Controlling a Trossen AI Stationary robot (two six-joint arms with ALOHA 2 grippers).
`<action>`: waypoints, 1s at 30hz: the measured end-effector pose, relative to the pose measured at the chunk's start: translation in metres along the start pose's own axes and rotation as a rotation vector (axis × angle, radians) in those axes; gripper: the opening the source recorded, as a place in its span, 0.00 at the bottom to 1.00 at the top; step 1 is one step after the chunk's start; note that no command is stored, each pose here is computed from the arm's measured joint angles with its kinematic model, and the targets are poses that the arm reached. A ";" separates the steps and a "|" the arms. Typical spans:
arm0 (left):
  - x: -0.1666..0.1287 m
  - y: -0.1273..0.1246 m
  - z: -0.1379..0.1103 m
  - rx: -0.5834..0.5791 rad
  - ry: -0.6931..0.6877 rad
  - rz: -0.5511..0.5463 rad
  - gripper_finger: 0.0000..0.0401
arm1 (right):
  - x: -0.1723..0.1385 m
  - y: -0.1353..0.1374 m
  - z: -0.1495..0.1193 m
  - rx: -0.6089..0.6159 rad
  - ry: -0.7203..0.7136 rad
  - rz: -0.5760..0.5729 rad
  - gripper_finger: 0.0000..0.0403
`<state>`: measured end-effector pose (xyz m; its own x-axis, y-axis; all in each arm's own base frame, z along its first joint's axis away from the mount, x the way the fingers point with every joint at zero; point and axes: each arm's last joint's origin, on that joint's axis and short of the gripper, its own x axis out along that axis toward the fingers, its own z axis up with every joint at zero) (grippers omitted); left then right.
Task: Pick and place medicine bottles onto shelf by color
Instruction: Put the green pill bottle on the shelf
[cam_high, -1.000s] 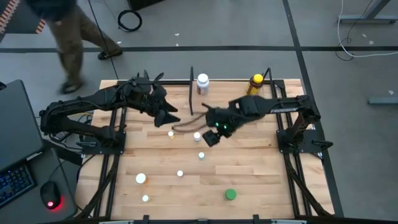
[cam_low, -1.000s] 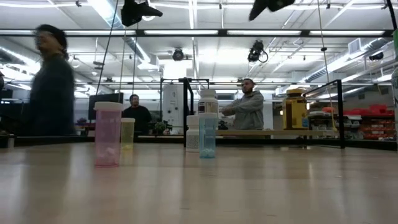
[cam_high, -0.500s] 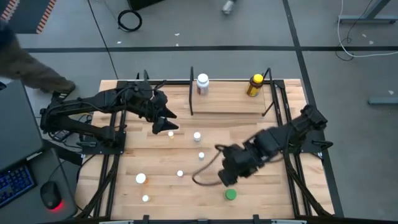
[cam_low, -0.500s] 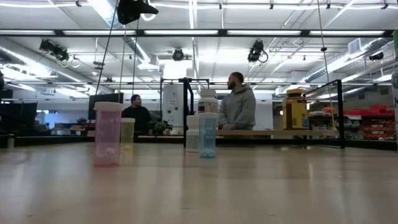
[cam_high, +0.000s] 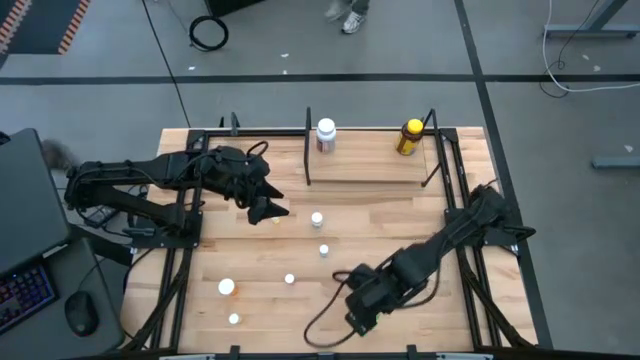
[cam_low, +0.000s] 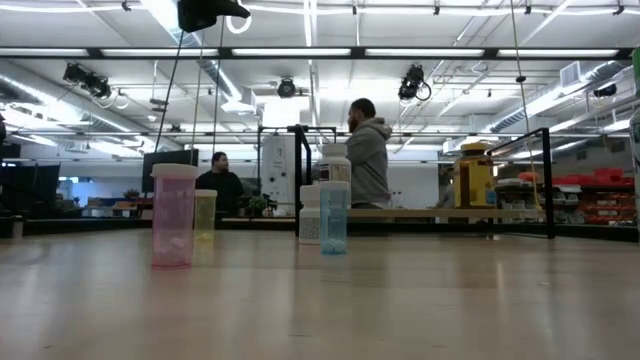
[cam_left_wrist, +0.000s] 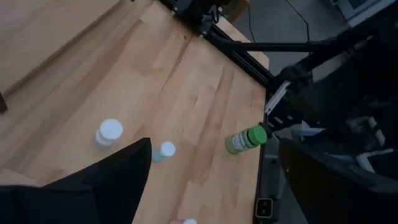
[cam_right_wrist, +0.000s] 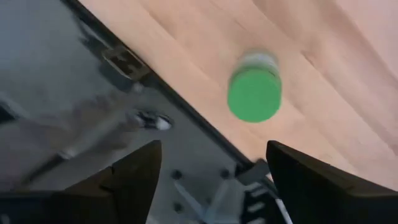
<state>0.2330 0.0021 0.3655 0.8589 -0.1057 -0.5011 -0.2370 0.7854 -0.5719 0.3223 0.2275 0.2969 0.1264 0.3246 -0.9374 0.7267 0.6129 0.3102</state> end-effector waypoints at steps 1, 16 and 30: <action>0.000 -0.001 -0.001 -0.012 0.002 0.000 0.88 | 0.007 0.001 0.000 -0.008 0.009 -0.017 0.73; 0.002 -0.015 -0.019 -0.134 0.065 0.015 0.88 | 0.051 0.003 -0.010 -0.054 -0.133 -0.169 0.78; 0.001 -0.023 -0.032 -0.145 0.118 0.035 0.88 | 0.055 -0.003 -0.010 -0.076 -0.184 -0.251 0.81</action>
<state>0.2251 -0.0352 0.3571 0.7922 -0.1574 -0.5896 -0.3355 0.6947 -0.6362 0.3202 0.2514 0.2456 0.0741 0.0252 -0.9969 0.6989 0.7118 0.0699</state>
